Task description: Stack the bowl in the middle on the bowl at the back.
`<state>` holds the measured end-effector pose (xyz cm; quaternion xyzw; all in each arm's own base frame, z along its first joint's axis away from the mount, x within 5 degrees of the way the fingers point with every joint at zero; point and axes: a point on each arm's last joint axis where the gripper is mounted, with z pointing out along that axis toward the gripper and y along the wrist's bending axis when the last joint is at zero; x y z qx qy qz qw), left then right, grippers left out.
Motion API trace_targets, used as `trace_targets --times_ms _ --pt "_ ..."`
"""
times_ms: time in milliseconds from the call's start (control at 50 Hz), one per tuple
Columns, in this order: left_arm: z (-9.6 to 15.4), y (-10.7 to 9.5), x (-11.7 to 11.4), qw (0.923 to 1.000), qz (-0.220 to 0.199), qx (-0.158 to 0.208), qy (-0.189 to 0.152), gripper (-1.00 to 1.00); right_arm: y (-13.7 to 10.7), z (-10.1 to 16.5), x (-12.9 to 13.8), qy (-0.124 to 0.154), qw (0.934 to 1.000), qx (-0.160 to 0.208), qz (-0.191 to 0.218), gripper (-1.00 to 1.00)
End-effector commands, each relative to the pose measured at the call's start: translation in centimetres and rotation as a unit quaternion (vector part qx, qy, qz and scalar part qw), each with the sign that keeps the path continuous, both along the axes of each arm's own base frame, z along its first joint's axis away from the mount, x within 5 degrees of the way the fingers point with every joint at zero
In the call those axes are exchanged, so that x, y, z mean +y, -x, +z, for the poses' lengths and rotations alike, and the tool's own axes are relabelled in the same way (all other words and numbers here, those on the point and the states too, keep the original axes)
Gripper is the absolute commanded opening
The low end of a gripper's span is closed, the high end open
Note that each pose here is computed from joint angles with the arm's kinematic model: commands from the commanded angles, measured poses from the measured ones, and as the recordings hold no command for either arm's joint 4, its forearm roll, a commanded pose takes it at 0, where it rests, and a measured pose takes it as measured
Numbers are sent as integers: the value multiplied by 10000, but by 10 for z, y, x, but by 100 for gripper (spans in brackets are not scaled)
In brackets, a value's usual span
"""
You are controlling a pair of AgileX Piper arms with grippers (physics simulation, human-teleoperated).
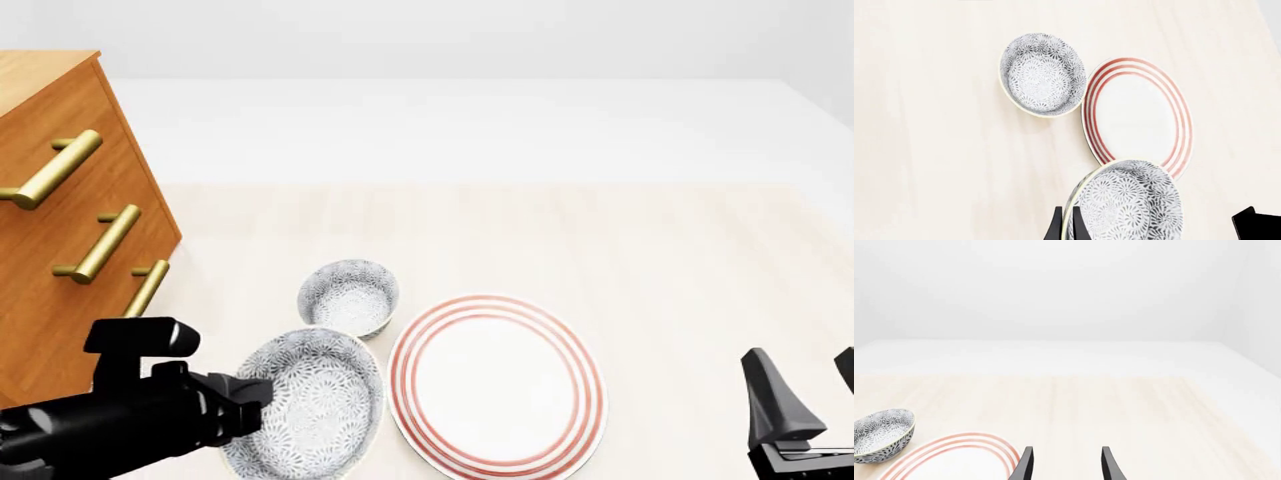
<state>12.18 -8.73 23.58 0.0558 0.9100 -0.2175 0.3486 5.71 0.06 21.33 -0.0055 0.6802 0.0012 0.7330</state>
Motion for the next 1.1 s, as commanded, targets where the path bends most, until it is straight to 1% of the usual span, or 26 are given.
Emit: trace_targets --times_ms 20,60,80,100,200,280,320,340,400,600,680,840,920,1100 --pt "33 14 3 9996 -238 87 -80 -100 0 0 0 7 10000 -1 7 100" --pt "35 15 4 9997 -231 89 -78 -100 0 0 0 6 10000 -2 7 100" --pt "35 18 2 9995 -251 185 -25 -100 -1 0 0 3 10000 -2 6 100" --pt "37 19 3 9995 -269 160 -35 -100 -1 0 0 2 10000 -1 7 100" --pt "46 29 0 9984 -514 235 67 -100 -1 0 0 2 10000 1 8 100" --pt "53 35 -2 9971 -713 251 46 -100 0 0 0 2 10000 1 8 100" --pt "54 36 -2 9969 -747 250 46 -100 0 0 0 1 10000 2 8 100" --pt "60 39 -2 9963 -816 251 83 -100 0 0 0 0 10000 1 7 100" --pt "65 43 -5 9948 -972 271 111 -100 0 0 0 2 10000 2 8 100" --pt "64 53 -11 9905 -1290 427 188 -100 0 0 0 4 10000 1 4 100" --pt "64 55 -13 9892 -1386 432 202 -100 0 0 0 8 10000 0 5 100" --pt "42 62 -16 9857 -1529 698 145 -100 0 0 0 10 10000 -3 5 100" --pt "35 64 -18 9840 -1613 751 129 -100 0 0 0 13 10000 -5 5 100" --pt "10 68 -17 9820 -1629 953 -28 -100 0 0 0 16 10000 -6 6 100"
